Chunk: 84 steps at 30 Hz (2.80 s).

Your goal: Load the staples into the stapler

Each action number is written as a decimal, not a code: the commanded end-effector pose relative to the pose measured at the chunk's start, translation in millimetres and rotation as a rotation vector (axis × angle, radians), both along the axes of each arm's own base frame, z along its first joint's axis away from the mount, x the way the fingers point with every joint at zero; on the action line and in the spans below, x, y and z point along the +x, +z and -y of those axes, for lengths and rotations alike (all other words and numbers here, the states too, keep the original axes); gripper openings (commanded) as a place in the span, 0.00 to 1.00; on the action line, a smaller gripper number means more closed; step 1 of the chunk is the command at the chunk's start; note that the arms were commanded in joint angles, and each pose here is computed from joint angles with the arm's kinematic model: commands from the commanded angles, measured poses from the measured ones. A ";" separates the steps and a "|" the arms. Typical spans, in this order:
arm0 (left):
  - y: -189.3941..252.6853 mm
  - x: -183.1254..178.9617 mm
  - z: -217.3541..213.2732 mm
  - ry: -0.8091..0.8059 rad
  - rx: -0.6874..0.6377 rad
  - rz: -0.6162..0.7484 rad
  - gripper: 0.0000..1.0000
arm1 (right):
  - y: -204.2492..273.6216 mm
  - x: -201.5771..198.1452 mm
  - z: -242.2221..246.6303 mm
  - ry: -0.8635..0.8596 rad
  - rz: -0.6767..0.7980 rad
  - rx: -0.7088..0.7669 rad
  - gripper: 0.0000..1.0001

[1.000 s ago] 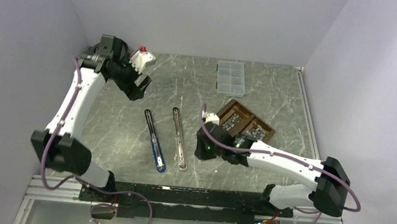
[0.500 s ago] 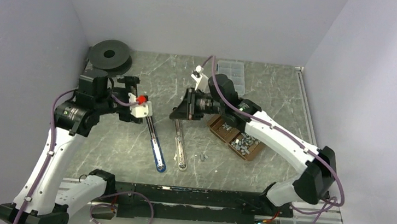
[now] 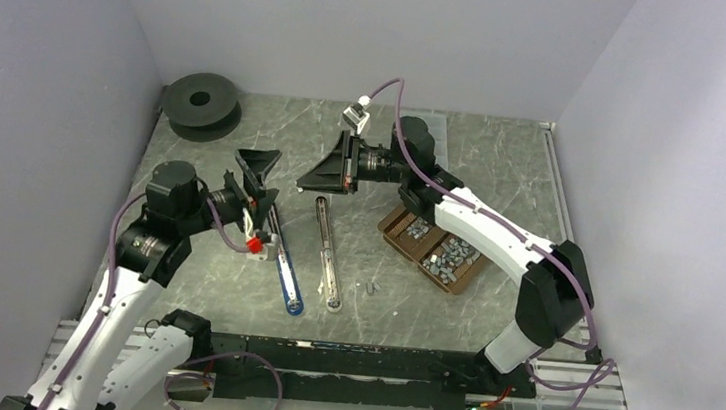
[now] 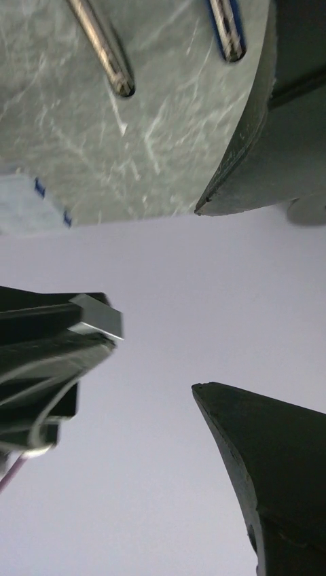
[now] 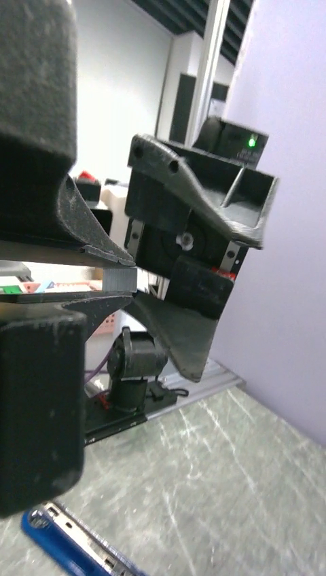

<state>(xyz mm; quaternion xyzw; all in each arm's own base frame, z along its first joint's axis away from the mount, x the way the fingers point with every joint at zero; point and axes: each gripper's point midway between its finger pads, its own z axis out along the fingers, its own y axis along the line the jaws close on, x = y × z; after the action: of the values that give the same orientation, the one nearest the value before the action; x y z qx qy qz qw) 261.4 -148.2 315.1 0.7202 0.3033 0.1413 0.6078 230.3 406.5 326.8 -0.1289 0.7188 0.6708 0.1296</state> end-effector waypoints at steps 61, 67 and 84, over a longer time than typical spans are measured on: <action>94.3 -46.0 42.9 -0.097 -0.489 -0.486 0.64 | 75.9 -13.2 4.0 0.101 0.038 0.527 0.00; 95.9 -48.3 44.9 -0.106 -0.495 -0.505 0.54 | 77.7 -13.7 1.1 0.101 0.046 0.528 0.00; 83.7 -52.9 49.7 -0.127 -0.450 -0.538 0.22 | 81.4 -20.6 -4.4 0.106 0.055 0.546 0.00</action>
<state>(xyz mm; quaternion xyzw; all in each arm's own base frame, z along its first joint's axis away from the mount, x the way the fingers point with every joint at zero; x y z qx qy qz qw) 216.4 -191.7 387.5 0.5882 0.4520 -0.1491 0.6538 221.5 412.4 383.4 -0.1131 0.5376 0.8274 0.1167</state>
